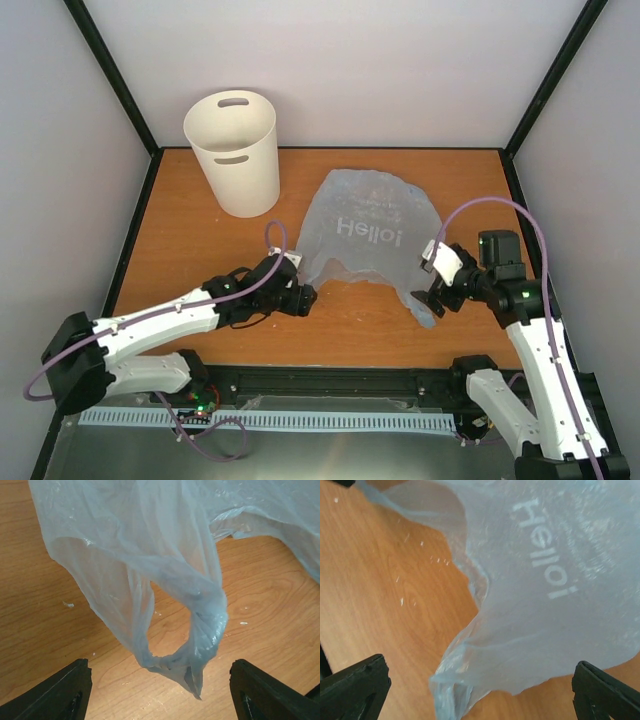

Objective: Put the trash bags into the trash bin

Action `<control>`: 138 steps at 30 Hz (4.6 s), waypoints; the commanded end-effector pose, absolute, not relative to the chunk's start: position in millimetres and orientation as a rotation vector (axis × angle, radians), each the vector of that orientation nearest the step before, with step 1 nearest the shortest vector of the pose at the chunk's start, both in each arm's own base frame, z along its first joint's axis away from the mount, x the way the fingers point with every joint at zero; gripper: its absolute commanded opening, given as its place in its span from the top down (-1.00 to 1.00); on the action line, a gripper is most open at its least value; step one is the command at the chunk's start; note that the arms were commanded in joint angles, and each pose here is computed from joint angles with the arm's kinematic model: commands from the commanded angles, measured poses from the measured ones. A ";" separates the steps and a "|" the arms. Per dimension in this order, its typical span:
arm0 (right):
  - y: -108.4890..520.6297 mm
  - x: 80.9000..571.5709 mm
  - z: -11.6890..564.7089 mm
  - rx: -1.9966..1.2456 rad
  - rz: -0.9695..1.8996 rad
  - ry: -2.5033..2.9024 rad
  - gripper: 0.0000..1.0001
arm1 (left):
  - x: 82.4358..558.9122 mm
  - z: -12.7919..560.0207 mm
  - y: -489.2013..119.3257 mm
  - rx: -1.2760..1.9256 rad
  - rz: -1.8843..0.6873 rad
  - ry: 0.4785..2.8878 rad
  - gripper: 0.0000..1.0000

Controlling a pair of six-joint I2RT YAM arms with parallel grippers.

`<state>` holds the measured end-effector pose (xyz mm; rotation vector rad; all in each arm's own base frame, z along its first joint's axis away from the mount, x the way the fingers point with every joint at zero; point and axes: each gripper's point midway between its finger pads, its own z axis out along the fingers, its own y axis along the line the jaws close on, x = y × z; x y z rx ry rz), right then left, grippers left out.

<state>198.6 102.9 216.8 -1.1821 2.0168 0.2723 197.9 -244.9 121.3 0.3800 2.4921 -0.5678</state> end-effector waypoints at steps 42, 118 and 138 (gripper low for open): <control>79.6 240.2 55.4 -1.312 0.215 2.444 -0.91 | 236.8 117.6 -266.9 0.359 -0.489 2.377 0.99; 33.8 344.4 432.9 -0.448 -0.167 1.857 0.94 | 343.0 374.5 -368.3 0.577 -0.423 1.939 0.99; -27.7 268.5 226.3 -0.532 -0.603 2.071 0.94 | 300.9 226.1 -412.1 0.779 -0.497 2.075 0.99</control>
